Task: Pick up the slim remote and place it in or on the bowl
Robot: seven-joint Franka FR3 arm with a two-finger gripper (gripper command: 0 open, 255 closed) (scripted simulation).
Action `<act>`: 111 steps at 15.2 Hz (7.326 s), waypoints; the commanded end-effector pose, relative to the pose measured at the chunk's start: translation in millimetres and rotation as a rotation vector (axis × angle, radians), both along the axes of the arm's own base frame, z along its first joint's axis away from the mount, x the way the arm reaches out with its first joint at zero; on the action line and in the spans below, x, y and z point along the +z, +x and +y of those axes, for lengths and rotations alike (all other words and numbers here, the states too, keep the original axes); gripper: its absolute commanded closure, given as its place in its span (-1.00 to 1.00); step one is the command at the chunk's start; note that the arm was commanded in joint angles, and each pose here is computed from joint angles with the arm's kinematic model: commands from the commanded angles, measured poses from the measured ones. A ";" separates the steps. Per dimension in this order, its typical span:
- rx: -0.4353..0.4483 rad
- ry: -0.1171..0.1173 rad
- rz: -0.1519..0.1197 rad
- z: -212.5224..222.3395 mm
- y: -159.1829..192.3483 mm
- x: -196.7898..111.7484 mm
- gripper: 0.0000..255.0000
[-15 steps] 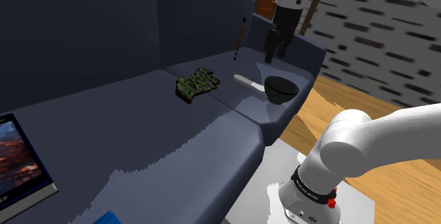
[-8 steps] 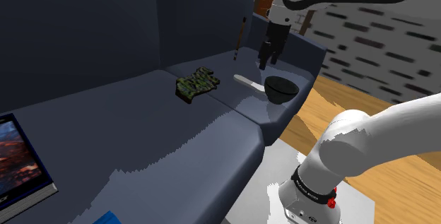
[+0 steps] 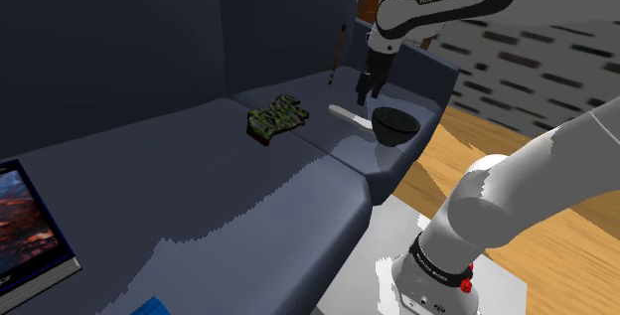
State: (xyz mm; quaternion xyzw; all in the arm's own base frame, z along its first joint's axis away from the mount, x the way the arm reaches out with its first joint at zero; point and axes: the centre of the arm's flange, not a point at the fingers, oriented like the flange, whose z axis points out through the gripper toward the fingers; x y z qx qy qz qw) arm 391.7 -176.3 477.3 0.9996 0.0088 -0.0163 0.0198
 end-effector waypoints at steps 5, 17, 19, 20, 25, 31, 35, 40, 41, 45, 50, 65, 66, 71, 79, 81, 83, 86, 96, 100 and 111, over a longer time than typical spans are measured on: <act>0.012 0.004 -0.010 -54.4 37.4 -42.8 -1.00; 0.029 0.011 -0.022 -129.1 90.6 -122.8 -1.00; 0.029 0.011 -0.022 -129.4 90.5 -133.3 -1.00; 0.029 0.011 -0.022 -129.6 90.4 -138.6 -1.00; 0.029 0.011 -0.022 -129.8 90.3 -146.9 -1.00; 0.029 0.011 -0.022 -129.9 90.3 -146.8 1.00; 0.029 0.011 -0.022 -129.8 90.4 -146.8 1.00; 0.029 0.011 -0.022 -129.9 90.3 -141.6 1.00; 0.029 0.011 -0.022 -129.9 90.3 -136.4 1.00; 0.029 0.011 -0.022 -129.9 90.3 -115.2 1.00; 0.029 0.011 -0.022 -129.9 90.3 -88.9 1.00; 0.029 0.011 -0.022 -129.9 90.3 -9.7 1.00; 0.029 0.011 -0.022 -129.9 90.3 -4.4 1.00; 0.029 0.011 -0.022 -129.9 90.3 22.0 1.00; 0.029 0.011 -0.022 -127.3 11.2 31.5 1.00; 0.029 0.011 -0.022 -126.5 -15.2 32.3 1.00; 0.029 0.011 -0.022 -125.6 -41.6 33.1 1.00; 0.029 0.011 -0.022 -124.3 -82.8 34.4 1.00; 0.029 0.011 -0.022 -124.3 -82.8 -18.4 1.00; 0.029 0.011 -0.022 -124.3 -82.8 -41.1 1.00; 0.029 0.011 -0.022 -124.3 -82.8 -41.0 -1.00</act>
